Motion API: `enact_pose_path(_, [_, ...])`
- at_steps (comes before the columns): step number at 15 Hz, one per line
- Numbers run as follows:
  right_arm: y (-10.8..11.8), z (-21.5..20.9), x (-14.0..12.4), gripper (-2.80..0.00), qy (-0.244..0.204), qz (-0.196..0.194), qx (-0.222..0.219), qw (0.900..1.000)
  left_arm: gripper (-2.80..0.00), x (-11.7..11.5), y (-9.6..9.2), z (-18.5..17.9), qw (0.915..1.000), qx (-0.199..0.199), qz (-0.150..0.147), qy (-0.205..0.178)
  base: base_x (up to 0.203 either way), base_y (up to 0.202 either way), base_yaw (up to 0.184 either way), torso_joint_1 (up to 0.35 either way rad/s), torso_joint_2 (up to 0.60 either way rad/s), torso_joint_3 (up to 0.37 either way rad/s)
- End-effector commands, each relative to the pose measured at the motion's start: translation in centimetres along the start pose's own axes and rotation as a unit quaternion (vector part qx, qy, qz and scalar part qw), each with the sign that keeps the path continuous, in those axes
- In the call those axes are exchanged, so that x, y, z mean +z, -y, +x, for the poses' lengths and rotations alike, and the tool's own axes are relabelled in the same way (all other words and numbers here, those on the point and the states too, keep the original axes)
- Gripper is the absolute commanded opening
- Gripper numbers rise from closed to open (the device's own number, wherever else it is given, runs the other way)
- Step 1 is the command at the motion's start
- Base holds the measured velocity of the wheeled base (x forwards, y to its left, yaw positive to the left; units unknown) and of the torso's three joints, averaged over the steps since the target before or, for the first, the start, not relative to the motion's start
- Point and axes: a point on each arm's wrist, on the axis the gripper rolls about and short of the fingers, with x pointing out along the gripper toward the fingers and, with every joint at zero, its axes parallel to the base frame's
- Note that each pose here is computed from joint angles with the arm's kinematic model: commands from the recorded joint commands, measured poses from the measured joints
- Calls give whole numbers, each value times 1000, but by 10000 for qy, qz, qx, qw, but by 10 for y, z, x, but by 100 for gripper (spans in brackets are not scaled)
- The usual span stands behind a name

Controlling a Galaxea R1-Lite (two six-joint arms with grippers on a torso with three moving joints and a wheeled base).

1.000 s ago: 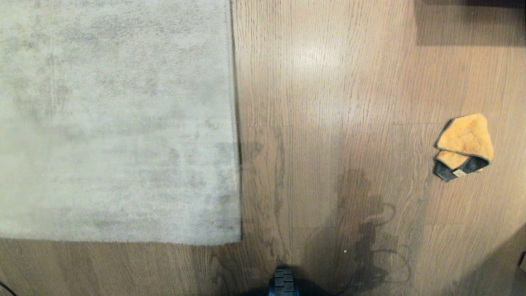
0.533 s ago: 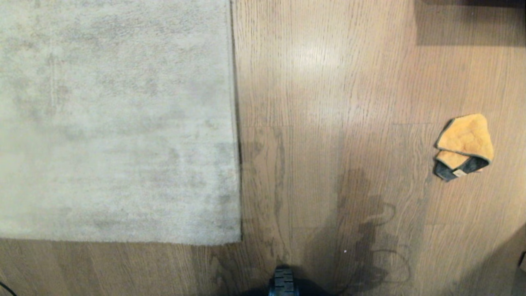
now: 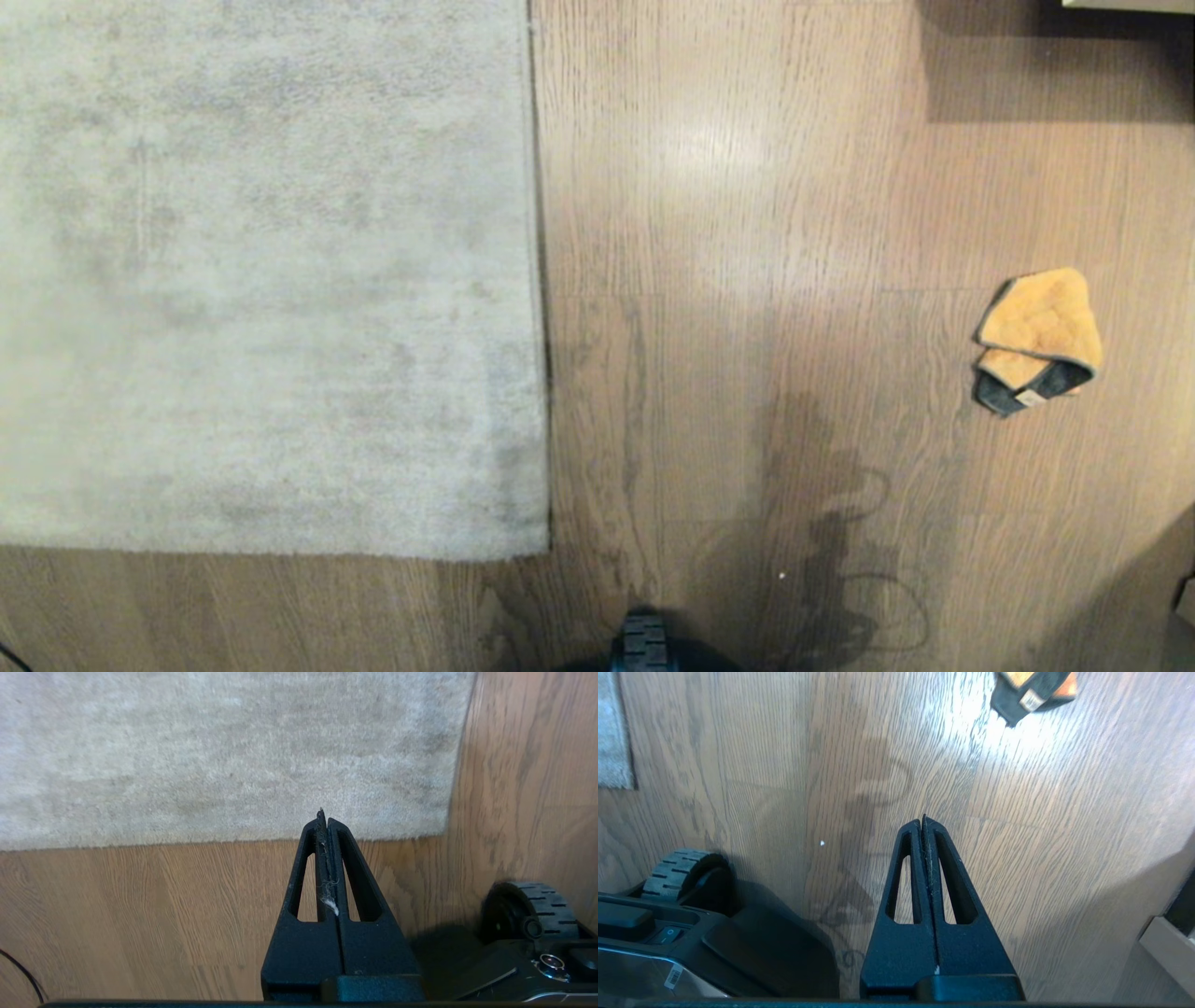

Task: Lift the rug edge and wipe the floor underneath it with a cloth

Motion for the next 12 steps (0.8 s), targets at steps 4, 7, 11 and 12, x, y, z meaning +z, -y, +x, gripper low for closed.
enact_pose_path(4, [0,0,0,-280,-4,-6,10,10000,-280,0,0,0,10000,3,0,1,0,0,0,2,0,196])
enact_pose_path(7, [0,0,0,-280,-4,-6,11,10000,-280,0,0,0,10000,3,0,1,0,0,0,1,1,203])
enact_pose_path(11, [0,0,0,-280,-5,-6,6,10000,-280,0,0,0,10000,3,0,1,0,0,0,3,-1,201])
enact_pose_path(12, [0,0,0,-280,-5,-6,6,10000,-280,0,0,0,10000,3,0,1,0,0,0,3,2,202])
